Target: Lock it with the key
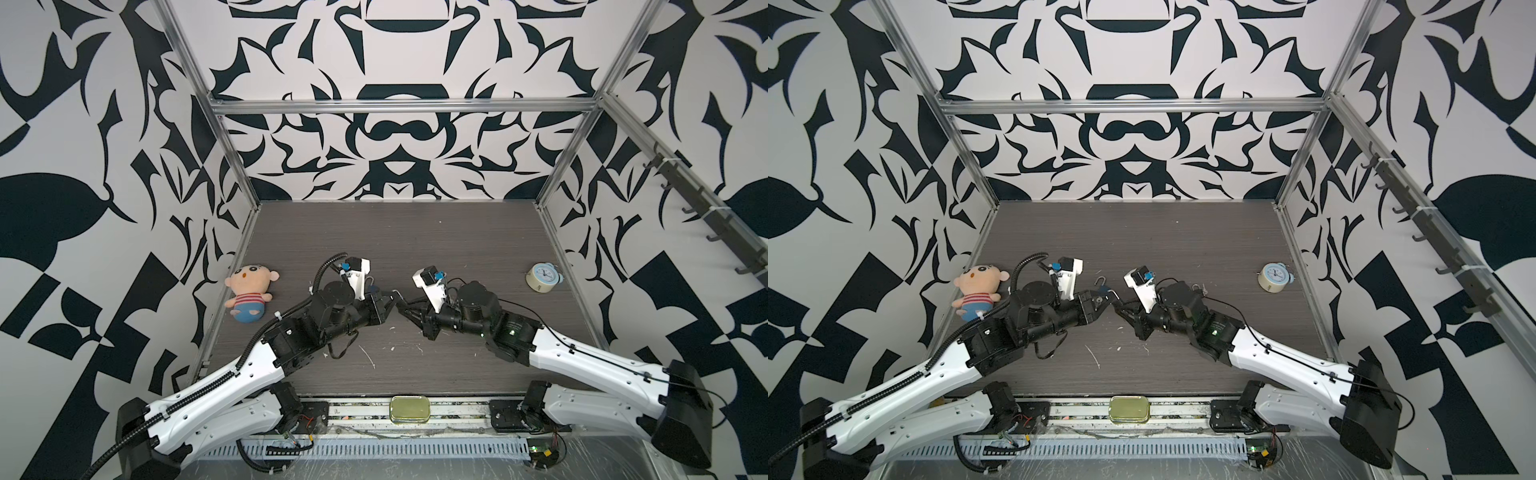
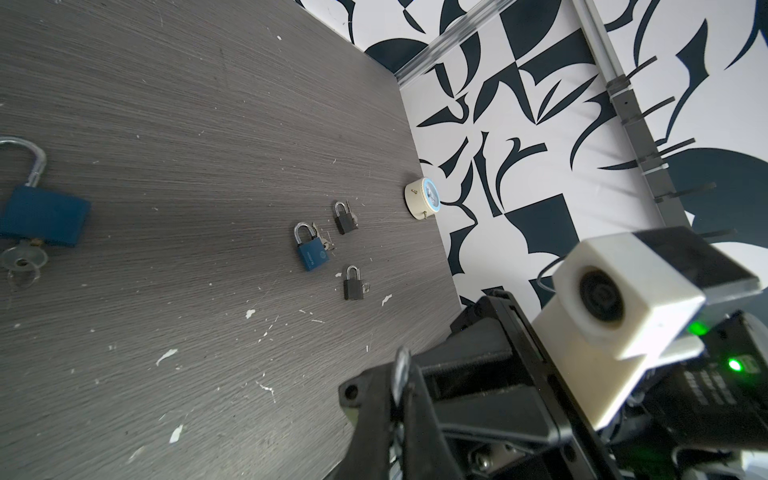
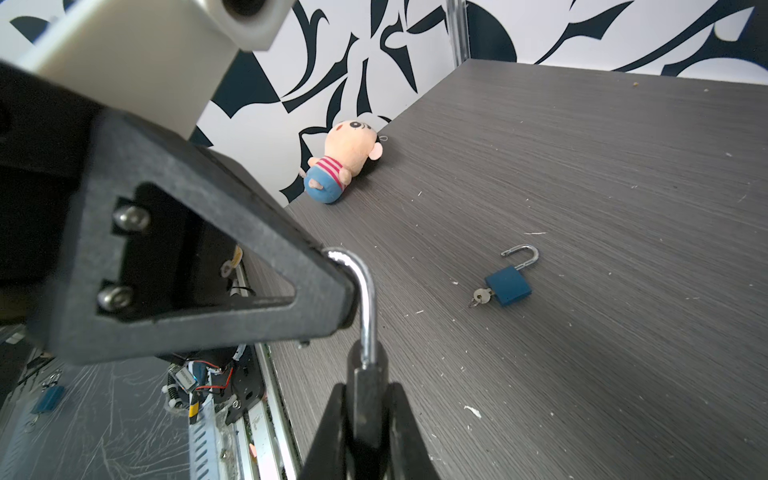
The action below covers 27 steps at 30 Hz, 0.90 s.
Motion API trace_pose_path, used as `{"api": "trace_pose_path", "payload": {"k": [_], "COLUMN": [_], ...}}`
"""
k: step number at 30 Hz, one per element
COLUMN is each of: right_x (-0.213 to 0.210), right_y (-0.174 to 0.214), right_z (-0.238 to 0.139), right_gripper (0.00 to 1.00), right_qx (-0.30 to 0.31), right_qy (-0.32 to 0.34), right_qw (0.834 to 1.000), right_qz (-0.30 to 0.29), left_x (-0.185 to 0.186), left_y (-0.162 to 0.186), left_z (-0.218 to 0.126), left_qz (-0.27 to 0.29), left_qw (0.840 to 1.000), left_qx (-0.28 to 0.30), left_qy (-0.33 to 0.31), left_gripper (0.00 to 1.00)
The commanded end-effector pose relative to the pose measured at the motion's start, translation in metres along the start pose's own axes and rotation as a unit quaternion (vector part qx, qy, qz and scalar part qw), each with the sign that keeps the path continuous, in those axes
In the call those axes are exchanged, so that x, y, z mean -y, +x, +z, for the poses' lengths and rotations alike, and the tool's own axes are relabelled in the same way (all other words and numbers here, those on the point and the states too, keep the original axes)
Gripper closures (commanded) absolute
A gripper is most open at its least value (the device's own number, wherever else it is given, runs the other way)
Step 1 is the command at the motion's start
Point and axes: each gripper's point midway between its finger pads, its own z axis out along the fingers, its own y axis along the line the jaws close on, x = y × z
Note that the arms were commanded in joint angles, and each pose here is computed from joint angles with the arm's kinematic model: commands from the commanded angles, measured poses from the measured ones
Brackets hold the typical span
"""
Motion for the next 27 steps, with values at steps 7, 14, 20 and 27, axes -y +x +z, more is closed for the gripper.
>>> {"api": "trace_pose_path", "payload": {"k": [7,14,20,27], "right_x": [-0.017,-0.029,-0.036,-0.038], "right_y": [-0.026,-0.018,-0.015,-0.017], "right_z": [-0.031,-0.031,-0.028,-0.031], "right_gripper": [1.0,1.0,1.0,1.0], "right_qx": [-0.014,-0.06,-0.085,-0.087], "right_qy": [-0.123,-0.195,-0.235,-0.243], "right_qw": [0.99,0.972,0.958,0.955], "right_qz": [0.074,0.117,0.14,0.145], "left_x": [-0.018,0.015,0.03,0.02], "left_y": [-0.026,-0.011,0.012,0.015], "left_z": [-0.042,-0.038,-0.019,-0.016], "left_qz": [0.09,0.163,0.177,0.177], "left_qw": [0.993,0.986,0.976,0.976], "left_qx": [0.034,-0.03,-0.107,-0.112], "left_qy": [-0.062,0.019,0.066,0.051], "left_gripper": [0.41,0.45,0.63,0.66]}}
